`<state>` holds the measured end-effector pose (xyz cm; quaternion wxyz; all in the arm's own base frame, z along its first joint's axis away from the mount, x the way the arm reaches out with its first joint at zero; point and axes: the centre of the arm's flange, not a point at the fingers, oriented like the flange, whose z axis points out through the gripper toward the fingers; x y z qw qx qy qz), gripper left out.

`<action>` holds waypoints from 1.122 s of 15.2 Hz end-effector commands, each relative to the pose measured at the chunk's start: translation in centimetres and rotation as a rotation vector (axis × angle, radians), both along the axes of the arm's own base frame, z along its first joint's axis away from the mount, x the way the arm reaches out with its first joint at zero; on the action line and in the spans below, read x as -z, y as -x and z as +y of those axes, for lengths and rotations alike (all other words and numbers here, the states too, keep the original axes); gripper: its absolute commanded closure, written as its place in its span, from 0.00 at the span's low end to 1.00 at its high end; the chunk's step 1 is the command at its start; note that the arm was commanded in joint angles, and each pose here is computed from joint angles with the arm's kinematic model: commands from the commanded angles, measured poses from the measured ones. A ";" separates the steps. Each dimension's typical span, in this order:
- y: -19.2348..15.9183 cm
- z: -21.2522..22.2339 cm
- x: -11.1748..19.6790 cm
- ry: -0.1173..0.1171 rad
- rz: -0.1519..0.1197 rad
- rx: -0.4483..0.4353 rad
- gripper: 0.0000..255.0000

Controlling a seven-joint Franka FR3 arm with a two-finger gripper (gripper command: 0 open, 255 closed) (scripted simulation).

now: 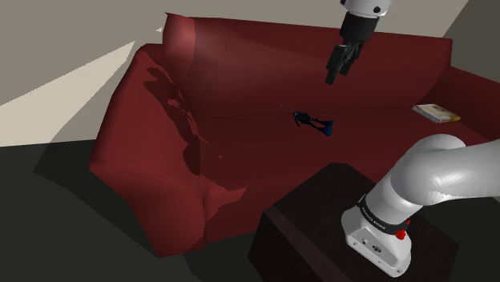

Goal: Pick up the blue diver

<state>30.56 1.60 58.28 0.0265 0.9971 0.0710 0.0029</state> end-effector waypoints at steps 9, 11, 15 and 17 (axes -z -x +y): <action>-3.3 -6.9 7.3 -0.027 -0.051 -0.019 0.00; -4.2 -8.6 9.1 -0.033 -0.064 -0.024 0.00; -6.1 -12.0 12.7 -0.046 -0.089 -0.033 0.00; -7.1 -13.6 14.5 -0.053 -0.102 -0.038 0.00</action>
